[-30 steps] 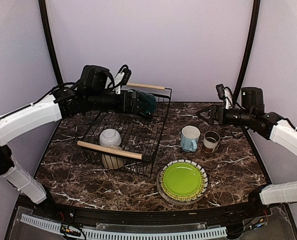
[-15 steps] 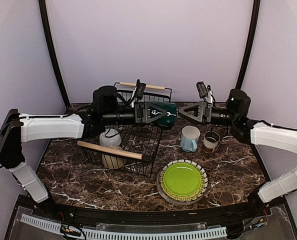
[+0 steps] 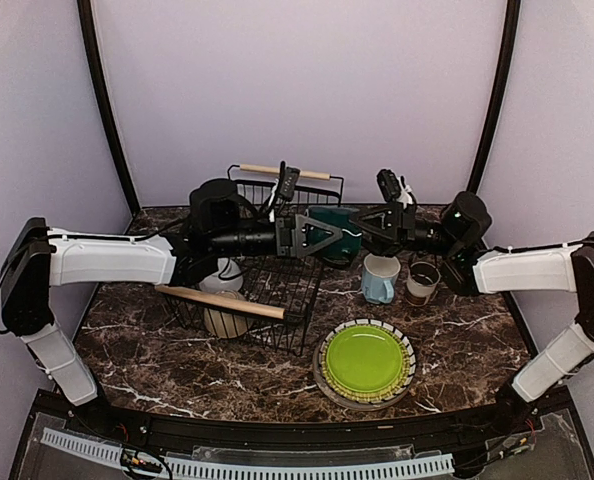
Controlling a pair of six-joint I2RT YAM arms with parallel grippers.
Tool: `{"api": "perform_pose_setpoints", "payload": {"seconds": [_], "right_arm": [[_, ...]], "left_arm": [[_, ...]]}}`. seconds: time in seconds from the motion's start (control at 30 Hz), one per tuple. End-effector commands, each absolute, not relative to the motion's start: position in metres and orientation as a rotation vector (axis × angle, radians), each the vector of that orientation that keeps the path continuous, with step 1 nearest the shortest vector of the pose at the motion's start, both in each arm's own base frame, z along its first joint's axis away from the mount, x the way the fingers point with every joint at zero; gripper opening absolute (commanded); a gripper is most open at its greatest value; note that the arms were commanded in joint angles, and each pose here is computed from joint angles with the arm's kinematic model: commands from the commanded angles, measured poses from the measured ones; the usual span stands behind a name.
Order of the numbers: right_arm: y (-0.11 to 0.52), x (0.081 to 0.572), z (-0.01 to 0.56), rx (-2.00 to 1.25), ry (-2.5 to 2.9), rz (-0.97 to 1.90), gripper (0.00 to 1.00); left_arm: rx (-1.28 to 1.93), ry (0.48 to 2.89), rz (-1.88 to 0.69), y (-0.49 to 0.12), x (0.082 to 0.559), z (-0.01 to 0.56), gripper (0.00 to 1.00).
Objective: Unload the mixed dishes from the dish rack
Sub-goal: Pass from the left arm to the right
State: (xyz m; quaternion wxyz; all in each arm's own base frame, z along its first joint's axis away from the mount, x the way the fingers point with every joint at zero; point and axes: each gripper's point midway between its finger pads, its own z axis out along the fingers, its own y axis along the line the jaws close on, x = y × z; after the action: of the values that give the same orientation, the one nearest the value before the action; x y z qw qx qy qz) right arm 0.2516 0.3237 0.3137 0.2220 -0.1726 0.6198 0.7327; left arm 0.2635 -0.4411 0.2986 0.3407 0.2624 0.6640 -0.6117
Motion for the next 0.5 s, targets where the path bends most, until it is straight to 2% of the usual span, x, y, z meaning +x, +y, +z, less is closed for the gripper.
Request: {"api": "perform_pose_setpoints", "payload": {"seconds": [0.0, 0.27, 0.4, 0.47], "right_arm": [[0.326, 0.238, 0.330, -0.504, 1.635, 2.137, 0.44], [0.330, 0.229, 0.336, -0.557, 1.594, 2.176, 0.23], [0.330, 0.228, 0.337, -0.575, 1.585, 2.168, 0.03], [0.329, 0.228, 0.335, -0.581, 1.580, 2.159, 0.00]], "left_arm": [[0.782, 1.603, -1.515, -0.444, 0.253, 0.316, 0.33], [0.832, 1.641, -1.387, -0.447, 0.253, 0.305, 0.33], [0.833, 1.662, -1.348, -0.444, 0.255, 0.303, 0.48], [0.828, 1.656, -1.335, -0.442, 0.256, 0.304, 0.59]]}}
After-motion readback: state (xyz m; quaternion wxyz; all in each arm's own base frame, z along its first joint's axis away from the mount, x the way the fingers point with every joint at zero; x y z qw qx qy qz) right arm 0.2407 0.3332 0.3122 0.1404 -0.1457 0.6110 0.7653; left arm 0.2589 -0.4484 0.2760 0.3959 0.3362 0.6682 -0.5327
